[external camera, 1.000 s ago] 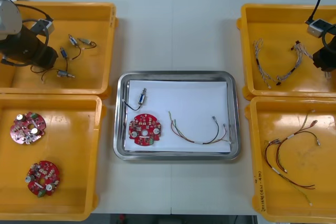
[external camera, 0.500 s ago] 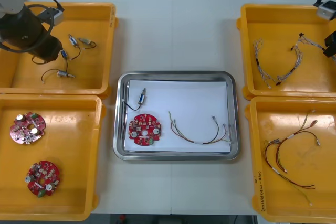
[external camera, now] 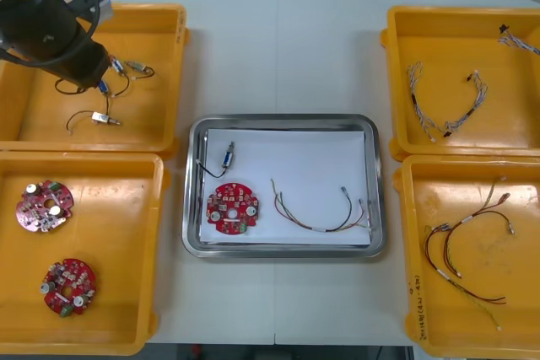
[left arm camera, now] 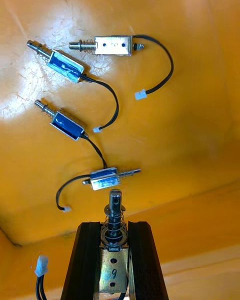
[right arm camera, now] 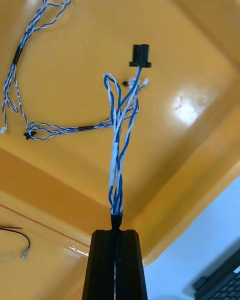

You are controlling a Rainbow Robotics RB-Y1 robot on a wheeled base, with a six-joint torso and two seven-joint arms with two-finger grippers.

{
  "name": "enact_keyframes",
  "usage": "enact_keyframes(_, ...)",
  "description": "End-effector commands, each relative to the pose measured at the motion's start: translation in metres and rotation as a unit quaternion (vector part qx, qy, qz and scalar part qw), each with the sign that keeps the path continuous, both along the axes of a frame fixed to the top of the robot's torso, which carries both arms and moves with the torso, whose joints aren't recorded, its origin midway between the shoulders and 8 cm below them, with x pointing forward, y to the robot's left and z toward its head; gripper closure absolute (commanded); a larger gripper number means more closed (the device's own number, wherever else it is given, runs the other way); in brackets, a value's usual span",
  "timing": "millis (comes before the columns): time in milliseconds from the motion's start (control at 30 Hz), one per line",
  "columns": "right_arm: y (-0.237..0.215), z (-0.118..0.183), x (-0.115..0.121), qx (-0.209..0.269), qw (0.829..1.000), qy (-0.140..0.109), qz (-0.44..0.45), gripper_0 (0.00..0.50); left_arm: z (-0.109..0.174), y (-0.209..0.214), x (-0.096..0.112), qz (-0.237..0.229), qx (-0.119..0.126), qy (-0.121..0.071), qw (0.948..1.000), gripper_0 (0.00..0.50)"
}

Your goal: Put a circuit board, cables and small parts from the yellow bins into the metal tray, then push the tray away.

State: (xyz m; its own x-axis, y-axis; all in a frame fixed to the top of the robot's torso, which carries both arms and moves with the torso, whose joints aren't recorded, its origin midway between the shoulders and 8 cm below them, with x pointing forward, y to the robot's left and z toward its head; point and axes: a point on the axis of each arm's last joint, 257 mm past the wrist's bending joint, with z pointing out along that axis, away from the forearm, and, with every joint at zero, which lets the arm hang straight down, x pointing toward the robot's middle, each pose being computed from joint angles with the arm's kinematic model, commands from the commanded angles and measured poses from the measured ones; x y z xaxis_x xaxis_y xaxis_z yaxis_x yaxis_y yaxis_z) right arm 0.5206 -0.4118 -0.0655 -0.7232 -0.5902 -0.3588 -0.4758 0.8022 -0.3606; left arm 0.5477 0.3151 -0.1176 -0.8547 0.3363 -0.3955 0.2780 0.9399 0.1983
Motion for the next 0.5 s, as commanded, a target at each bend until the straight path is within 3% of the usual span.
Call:
enact_keyframes(33, 0.011, 0.012, -0.008, 0.013, 0.999, -0.046, -0.003, 0.5, 0.016, -0.016, -0.009, 0.032, -0.022, -0.015, 0.9991, 0.5)
enact_keyframes(200, 0.022, 0.013, -0.021, 0.002, 0.997, -0.071, 0.017, 0.5, 0.022, -0.033, -0.018, 0.045, -0.034, -0.016, 0.9983, 0.5)
enact_keyframes(500, 0.059, 0.004, -0.039, 0.006, 0.994, -0.076, 0.073, 0.5, 0.025, -0.047, -0.026, 0.066, -0.051, -0.027, 0.9961, 0.5)
